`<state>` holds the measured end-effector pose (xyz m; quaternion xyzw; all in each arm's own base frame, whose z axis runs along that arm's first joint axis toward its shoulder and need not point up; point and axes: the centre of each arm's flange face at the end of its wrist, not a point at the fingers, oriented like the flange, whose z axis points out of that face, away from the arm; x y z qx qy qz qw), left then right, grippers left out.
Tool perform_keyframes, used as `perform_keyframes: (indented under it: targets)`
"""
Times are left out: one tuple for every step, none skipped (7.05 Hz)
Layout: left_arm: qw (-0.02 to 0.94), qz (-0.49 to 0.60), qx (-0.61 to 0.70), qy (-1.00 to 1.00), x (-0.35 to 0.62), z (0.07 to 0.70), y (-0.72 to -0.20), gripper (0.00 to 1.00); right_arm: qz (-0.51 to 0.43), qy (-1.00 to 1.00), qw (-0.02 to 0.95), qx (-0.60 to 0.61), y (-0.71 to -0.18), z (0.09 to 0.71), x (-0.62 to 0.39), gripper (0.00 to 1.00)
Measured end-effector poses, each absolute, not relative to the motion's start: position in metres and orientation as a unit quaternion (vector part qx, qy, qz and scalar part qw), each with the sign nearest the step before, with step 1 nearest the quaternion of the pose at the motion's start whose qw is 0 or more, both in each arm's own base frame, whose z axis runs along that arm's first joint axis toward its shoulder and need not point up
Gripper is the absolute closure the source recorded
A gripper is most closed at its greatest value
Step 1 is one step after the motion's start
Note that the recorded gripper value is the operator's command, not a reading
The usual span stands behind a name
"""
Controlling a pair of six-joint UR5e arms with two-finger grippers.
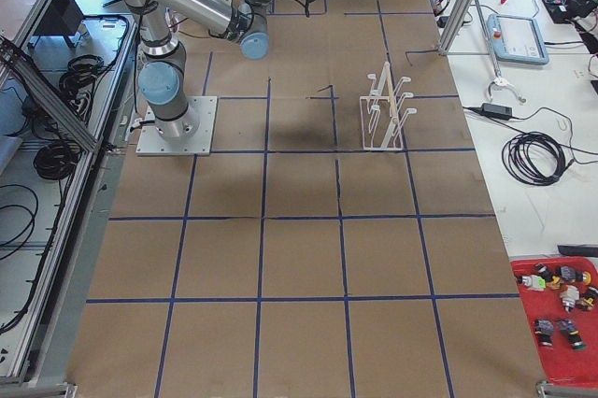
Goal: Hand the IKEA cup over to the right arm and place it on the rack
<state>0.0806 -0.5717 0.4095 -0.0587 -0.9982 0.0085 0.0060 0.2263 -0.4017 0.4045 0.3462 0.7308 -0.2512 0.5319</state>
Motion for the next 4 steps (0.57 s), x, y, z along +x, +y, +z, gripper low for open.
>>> perform_keyframes:
  targets:
    - [0.023, 0.029, -0.072, -0.997, 0.066, 0.411, -0.582, 1.00, -0.252, 0.731, 0.532, 0.346, -0.402, 0.404, 0.226, 0.00]
    - [0.047, 0.062, -0.090, -0.993, 0.046, 0.412, -0.591, 1.00, -0.252, 0.731, 0.532, 0.345, -0.402, 0.404, 0.226, 0.00]
    - [0.075, 0.102, -0.112, -0.986, 0.023, 0.415, -0.598, 1.00, -0.254, 0.731, 0.530, 0.346, -0.401, 0.403, 0.226, 0.00]
    - [0.110, 0.148, -0.137, -0.973, -0.002, 0.423, -0.603, 1.00, -0.255, 0.731, 0.527, 0.350, -0.400, 0.400, 0.225, 0.00]
